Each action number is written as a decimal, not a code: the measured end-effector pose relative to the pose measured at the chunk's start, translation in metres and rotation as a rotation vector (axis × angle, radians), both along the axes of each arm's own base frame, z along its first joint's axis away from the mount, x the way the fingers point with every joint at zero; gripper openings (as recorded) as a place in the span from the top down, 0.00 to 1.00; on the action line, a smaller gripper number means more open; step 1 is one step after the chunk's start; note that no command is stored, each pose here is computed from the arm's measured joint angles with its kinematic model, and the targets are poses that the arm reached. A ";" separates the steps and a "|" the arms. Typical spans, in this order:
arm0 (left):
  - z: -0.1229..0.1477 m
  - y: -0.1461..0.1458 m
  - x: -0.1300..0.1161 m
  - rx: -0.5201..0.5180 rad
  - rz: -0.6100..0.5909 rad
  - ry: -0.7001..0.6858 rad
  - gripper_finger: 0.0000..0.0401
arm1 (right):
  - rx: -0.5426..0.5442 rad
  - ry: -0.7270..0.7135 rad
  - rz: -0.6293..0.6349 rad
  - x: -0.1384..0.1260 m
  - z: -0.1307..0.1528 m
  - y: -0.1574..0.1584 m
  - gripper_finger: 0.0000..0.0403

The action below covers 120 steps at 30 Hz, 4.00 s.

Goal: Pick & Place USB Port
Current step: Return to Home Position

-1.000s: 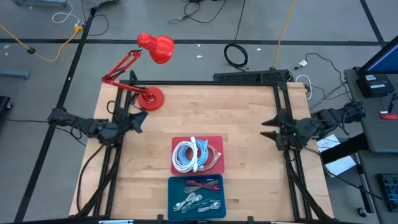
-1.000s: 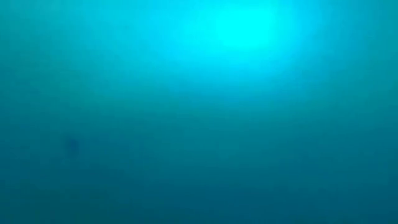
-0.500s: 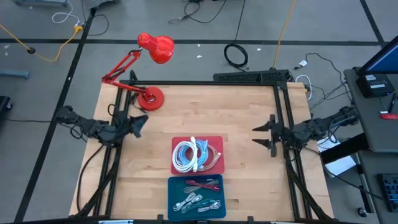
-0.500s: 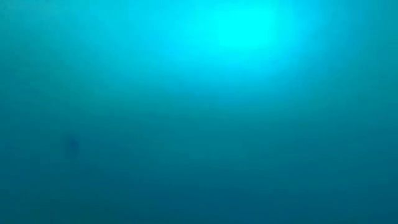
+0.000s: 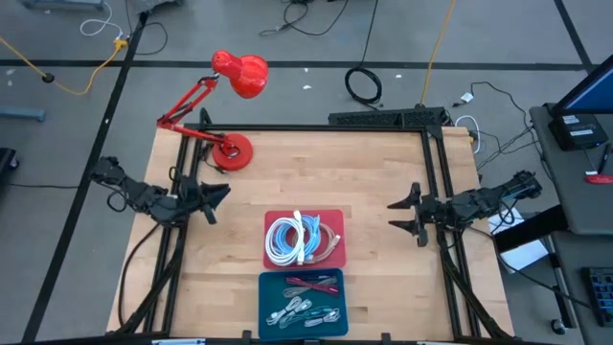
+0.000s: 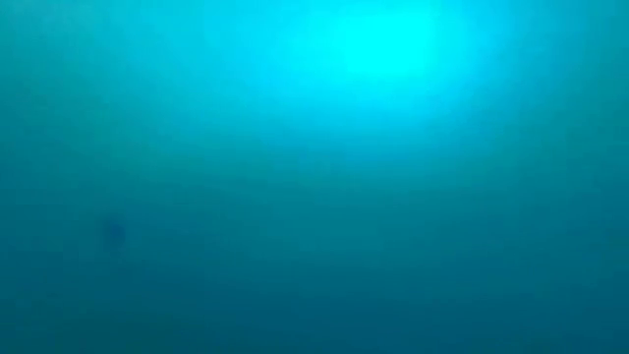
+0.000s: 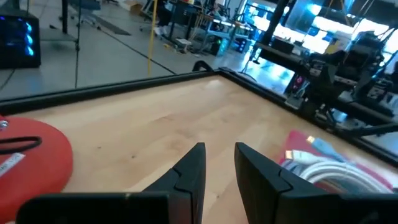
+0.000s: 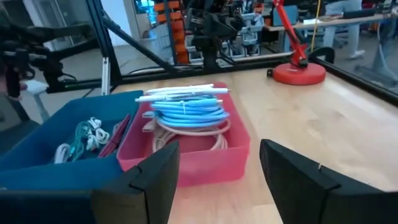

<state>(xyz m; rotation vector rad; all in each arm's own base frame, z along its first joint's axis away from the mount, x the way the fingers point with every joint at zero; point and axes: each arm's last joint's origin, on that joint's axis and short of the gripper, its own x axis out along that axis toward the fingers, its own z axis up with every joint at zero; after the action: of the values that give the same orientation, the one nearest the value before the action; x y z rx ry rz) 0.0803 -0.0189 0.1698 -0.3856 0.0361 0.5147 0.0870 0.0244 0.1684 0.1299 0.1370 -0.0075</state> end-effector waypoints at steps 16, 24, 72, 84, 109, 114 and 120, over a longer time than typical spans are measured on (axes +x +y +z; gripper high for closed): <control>0.000 0.000 0.000 0.201 -0.033 0.111 0.78 | 0.025 -0.099 0.002 0.001 0.008 0.000 0.47; 0.000 0.000 0.000 0.199 -0.034 0.111 0.78 | 0.029 -0.109 0.002 0.001 0.009 0.001 0.47; 0.000 0.000 0.000 0.199 -0.035 0.110 0.78 | 0.031 -0.114 0.002 0.001 0.010 0.000 0.47; 0.000 0.000 0.000 0.199 -0.035 0.110 0.78 | 0.031 -0.115 0.002 0.001 0.010 0.000 0.47; 0.000 0.000 0.000 0.199 -0.035 0.110 0.78 | 0.031 -0.115 0.001 0.001 0.010 0.000 0.47; 0.000 0.000 0.000 0.199 -0.035 0.110 0.78 | 0.032 -0.115 0.001 0.001 0.010 0.000 0.47; 0.000 0.000 0.000 0.199 -0.035 0.110 0.78 | 0.032 -0.115 0.002 0.001 0.010 0.000 0.47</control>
<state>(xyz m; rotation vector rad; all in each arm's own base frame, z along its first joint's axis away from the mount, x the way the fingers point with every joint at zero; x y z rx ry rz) 0.0806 -0.0194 0.1702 -0.1618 0.0965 0.4998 0.0880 0.0249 0.1787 0.1614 0.0226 0.0037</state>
